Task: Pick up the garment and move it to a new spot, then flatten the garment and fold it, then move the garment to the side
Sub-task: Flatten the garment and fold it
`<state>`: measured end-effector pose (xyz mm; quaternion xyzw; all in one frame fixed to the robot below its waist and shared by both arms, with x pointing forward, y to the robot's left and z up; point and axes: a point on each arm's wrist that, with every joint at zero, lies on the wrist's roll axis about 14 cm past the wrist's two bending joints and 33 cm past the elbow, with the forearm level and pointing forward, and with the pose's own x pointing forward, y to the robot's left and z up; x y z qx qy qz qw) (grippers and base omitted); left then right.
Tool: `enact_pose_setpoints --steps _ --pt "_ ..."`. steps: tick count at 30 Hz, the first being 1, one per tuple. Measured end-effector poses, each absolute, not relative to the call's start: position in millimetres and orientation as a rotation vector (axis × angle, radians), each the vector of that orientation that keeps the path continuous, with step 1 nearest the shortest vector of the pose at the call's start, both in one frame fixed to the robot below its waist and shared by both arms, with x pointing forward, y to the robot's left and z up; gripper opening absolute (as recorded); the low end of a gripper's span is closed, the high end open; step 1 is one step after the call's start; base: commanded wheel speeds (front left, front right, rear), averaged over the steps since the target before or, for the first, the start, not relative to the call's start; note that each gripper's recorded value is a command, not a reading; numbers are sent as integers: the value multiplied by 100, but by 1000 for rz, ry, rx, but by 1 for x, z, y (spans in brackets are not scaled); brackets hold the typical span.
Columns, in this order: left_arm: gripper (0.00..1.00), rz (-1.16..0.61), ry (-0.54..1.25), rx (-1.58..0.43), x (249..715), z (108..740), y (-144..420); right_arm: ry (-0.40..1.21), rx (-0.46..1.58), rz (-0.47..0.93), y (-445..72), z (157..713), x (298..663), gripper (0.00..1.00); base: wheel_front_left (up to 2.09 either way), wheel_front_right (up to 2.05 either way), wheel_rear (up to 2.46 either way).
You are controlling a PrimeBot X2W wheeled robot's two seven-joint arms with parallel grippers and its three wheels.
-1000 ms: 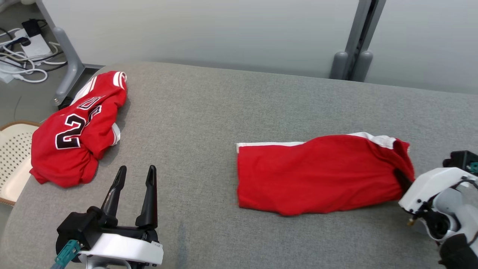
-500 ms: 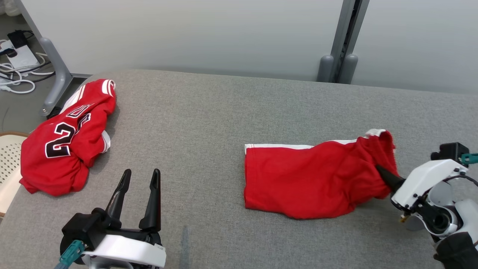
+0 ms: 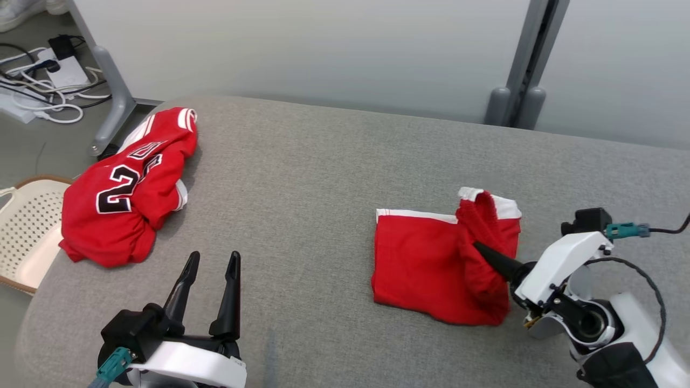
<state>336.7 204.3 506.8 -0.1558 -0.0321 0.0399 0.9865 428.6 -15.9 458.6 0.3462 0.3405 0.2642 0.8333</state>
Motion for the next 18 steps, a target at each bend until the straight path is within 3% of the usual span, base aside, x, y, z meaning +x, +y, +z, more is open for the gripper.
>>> enact_pose_setpoints --steps 18 --pt "100 191 -68 -320 310 501 235 880 737 651 56 441 423 0 0 0 0"
